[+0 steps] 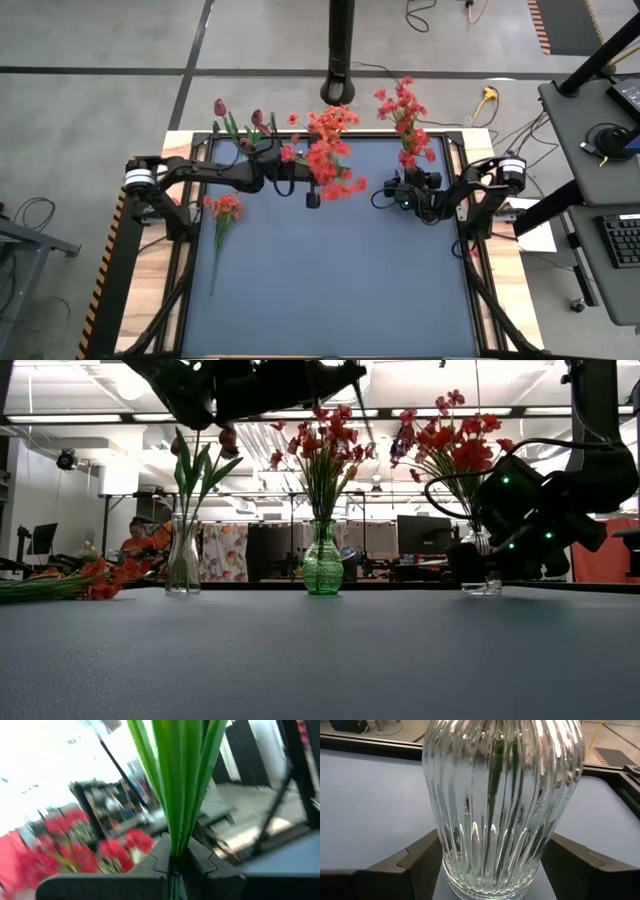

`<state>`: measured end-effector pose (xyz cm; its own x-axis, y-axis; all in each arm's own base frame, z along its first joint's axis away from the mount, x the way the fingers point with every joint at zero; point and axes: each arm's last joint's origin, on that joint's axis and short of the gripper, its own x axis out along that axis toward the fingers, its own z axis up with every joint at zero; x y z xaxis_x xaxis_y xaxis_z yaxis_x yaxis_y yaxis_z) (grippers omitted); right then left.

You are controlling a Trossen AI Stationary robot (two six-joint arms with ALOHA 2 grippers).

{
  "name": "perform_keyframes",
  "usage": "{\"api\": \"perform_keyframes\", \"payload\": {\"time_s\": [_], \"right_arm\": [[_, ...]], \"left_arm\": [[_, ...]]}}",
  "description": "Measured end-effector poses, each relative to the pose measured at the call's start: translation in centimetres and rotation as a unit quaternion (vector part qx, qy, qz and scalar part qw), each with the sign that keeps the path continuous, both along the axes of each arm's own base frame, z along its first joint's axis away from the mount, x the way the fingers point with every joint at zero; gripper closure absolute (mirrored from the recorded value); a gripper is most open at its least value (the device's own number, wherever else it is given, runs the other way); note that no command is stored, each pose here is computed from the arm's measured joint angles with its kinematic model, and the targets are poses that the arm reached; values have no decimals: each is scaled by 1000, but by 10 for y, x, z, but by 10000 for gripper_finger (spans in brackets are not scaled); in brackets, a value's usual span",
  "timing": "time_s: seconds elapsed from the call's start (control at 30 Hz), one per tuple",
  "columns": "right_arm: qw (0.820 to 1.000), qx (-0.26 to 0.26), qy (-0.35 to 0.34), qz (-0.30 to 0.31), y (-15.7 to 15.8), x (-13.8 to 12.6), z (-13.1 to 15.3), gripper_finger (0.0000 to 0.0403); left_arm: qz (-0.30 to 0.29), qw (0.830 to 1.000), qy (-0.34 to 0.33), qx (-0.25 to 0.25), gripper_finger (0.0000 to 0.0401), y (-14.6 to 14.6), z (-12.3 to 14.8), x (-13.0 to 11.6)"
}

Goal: Sort flowers into vase by color
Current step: Put the red flowers into the right transparent vase

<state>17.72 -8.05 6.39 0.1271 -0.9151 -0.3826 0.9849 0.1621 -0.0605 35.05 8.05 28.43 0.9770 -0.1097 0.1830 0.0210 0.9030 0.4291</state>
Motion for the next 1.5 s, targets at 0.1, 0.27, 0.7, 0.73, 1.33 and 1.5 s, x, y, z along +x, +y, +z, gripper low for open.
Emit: {"api": "perform_keyframes", "payload": {"time_s": [0.1, 0.27, 0.7, 0.73, 1.33, 1.5], "right_arm": [[1000, -1, -8, 2, 0, 0, 1, 117], [1000, -5, -12, 8, 0, 2, 4, 116], [1000, -9, -5, 11, 0, 1, 4, 115], [1000, -10, -4, 11, 0, 1, 4, 115], [1000, -12, -6, 8, 0, 1, 4, 115], [1000, -12, -6, 7, 0, 1, 4, 115]], "left_arm": [[1, 999, -51, 13, 396, 4, 1, 11], [3, 999, -48, 12, 396, 15, -13, 46], [-39, 998, -40, -20, 397, 68, -30, 103], [-38, 998, -39, -19, 397, 69, -32, 104], [-22, 999, -37, -8, 397, 80, -36, 131], [-36, 999, -20, 2, 397, 86, -43, 138]]}}
